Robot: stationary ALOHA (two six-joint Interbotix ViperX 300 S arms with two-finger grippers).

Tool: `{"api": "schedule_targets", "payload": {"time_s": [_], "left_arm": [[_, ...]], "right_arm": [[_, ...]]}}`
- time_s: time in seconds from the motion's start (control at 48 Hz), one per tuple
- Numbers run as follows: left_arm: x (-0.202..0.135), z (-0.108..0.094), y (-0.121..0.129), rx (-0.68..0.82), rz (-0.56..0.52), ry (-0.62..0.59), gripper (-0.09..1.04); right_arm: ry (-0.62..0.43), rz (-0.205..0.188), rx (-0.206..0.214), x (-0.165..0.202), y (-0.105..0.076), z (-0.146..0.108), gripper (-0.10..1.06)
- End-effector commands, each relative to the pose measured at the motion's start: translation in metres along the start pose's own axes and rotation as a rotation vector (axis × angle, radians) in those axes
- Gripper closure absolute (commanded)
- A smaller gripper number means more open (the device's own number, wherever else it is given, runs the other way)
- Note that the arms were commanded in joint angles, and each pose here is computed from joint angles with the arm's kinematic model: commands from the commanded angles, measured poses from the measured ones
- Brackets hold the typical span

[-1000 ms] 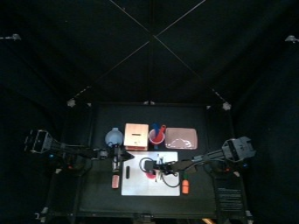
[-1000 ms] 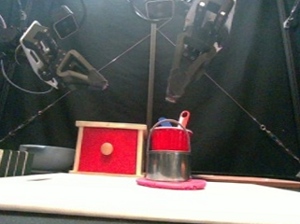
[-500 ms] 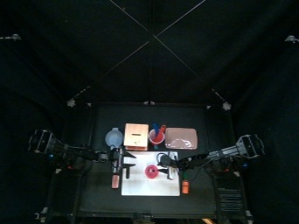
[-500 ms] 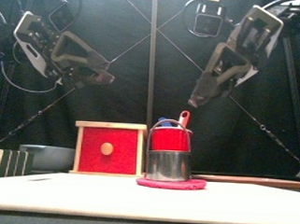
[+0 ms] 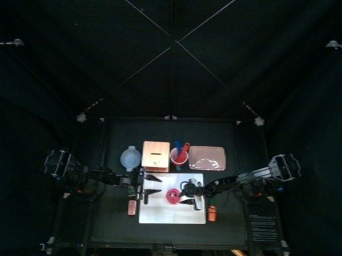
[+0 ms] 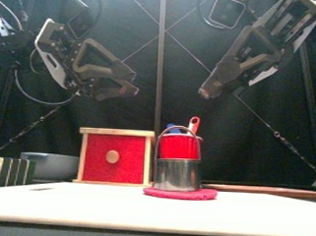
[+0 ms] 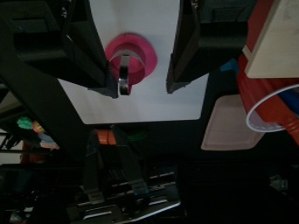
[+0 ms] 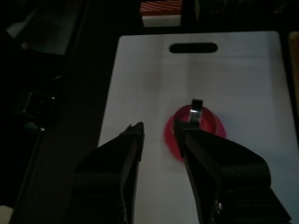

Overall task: Get the cutter from the drawer then cut the dough then place the extra dough in the bowl
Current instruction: Cut the dough

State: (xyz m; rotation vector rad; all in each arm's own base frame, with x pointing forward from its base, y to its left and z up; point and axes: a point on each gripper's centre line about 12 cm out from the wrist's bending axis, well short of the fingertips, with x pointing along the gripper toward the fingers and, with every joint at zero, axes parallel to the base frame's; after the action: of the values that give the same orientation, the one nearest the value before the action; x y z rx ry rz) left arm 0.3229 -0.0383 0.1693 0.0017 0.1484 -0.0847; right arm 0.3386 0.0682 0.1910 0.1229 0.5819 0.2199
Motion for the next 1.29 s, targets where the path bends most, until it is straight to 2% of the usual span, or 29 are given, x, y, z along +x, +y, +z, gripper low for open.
{"api": "schedule_targets", "payload": {"time_s": [0.021,0.083,0.125,0.188,0.312,0.354,0.396,0.458,0.562,0.625,0.729,0.792,0.917,1.083,1.292], "left_arm": [[0.006,0.014,-0.001,0.0,-0.002,-0.049,0.1],[0.006,0.014,-0.001,0.001,-0.003,-0.051,0.1],[0.006,0.015,-0.001,-0.002,-0.001,-0.052,0.1],[0.006,0.016,-0.001,-0.002,-0.001,-0.055,0.1],[0.005,0.018,-0.001,-0.002,-0.001,-0.061,0.1],[0.006,0.018,-0.001,-0.003,0.0,-0.063,0.1],[0.005,0.019,-0.001,-0.003,0.0,-0.063,0.1],[0.006,0.018,-0.001,-0.003,0.0,-0.063,0.1],[0.006,0.018,-0.001,-0.003,0.0,-0.061,0.1],[0.006,0.018,-0.001,-0.003,0.0,-0.061,0.1],[0.004,0.016,0.0,-0.002,0.004,-0.057,0.1],[0.003,0.012,0.002,0.003,0.007,-0.043,0.1],[0.003,0.005,-0.006,0.013,-0.014,-0.023,0.11],[0.013,-0.007,-0.023,-0.014,-0.027,0.015,0.11],[0.034,-0.019,-0.031,-0.02,-0.029,0.045,0.11]], "right_arm": [[-0.061,0.032,-0.017,-0.011,0.001,0.012,0.24],[-0.089,0.041,-0.036,-0.015,-0.001,0.017,0.24],[-0.117,0.063,-0.05,-0.019,-0.001,0.021,0.24],[-0.184,0.13,-0.072,-0.027,0.004,0.029,0.24],[-0.392,0.307,-0.131,-0.06,0.016,0.038,0.24],[-0.448,0.331,-0.149,-0.069,0.017,0.035,0.24],[-0.501,0.336,-0.152,-0.077,0.017,0.032,0.24],[-0.553,0.297,-0.171,-0.082,0.014,0.024,0.24],[-0.596,0.17,-0.204,-0.081,0.004,0.011,0.24],[-0.619,0.076,-0.213,-0.077,-0.002,0.004,0.24],[-0.614,-0.011,-0.214,-0.068,-0.001,-0.006,0.24],[-0.594,-0.039,-0.185,-0.059,0.002,-0.013,0.24],[-0.538,-0.061,-0.113,-0.033,0.007,-0.026,0.24],[-0.502,-0.093,-0.07,0.004,0.008,-0.034,0.24],[-0.445,-0.182,-0.004,0.031,-0.004,-0.046,0.24]]}}
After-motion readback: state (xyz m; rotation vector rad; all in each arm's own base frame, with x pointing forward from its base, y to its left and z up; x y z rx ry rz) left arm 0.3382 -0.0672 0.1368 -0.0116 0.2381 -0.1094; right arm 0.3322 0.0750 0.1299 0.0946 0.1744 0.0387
